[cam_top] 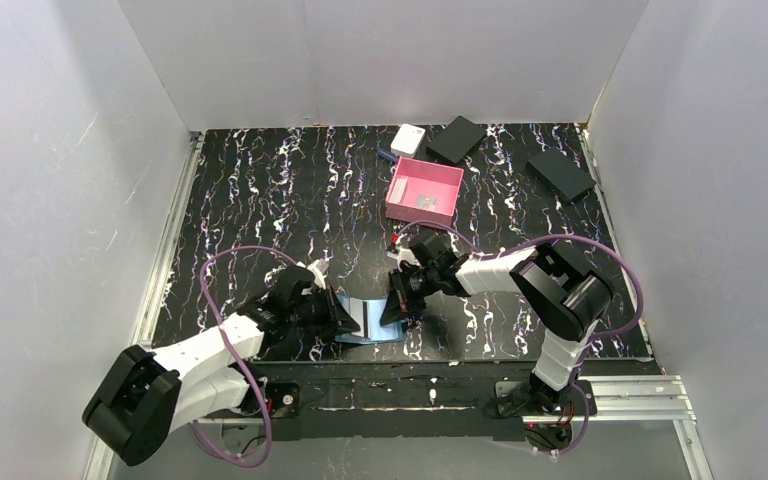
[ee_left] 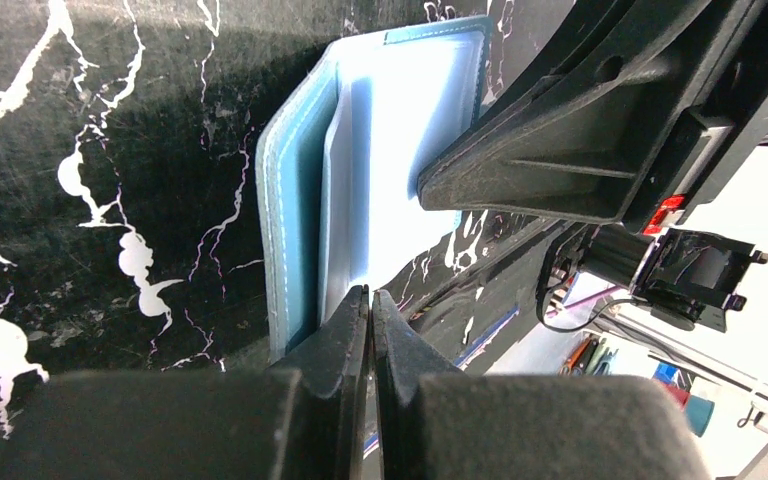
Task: Put the credit cards into the card holder
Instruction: Insert the credit card into the card holder.
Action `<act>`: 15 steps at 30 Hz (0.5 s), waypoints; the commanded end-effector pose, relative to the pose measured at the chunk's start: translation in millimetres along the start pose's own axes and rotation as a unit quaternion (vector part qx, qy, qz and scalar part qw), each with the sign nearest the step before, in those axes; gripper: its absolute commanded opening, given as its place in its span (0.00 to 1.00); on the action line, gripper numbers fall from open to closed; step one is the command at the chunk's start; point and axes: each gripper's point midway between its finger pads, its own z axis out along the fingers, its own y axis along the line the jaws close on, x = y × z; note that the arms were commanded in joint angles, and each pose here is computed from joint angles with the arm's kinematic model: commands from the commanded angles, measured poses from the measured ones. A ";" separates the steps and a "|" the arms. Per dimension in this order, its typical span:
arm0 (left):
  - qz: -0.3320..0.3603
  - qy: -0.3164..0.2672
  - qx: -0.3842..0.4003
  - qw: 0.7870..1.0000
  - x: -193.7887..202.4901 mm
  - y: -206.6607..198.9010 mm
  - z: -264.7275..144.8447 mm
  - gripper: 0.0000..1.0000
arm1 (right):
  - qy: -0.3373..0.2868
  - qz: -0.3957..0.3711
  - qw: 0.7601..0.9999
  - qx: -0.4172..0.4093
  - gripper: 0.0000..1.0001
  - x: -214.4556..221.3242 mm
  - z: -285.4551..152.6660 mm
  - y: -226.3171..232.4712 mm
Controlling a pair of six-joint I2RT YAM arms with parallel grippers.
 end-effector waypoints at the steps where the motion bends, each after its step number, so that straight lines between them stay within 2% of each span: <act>1: 0.000 0.008 0.009 1.000 2.0 -0.2 1.0 0.00 | 0.005 0.005 1.000 0.024 0.01 6.8 5.4 -17.4; 15: -0.001 0.028 0.018 0.999 6.6 -1.5 6.3 0.00 | -0.012 -0.004 1.000 0.022 0.01 -3.8 -1.2 -6.0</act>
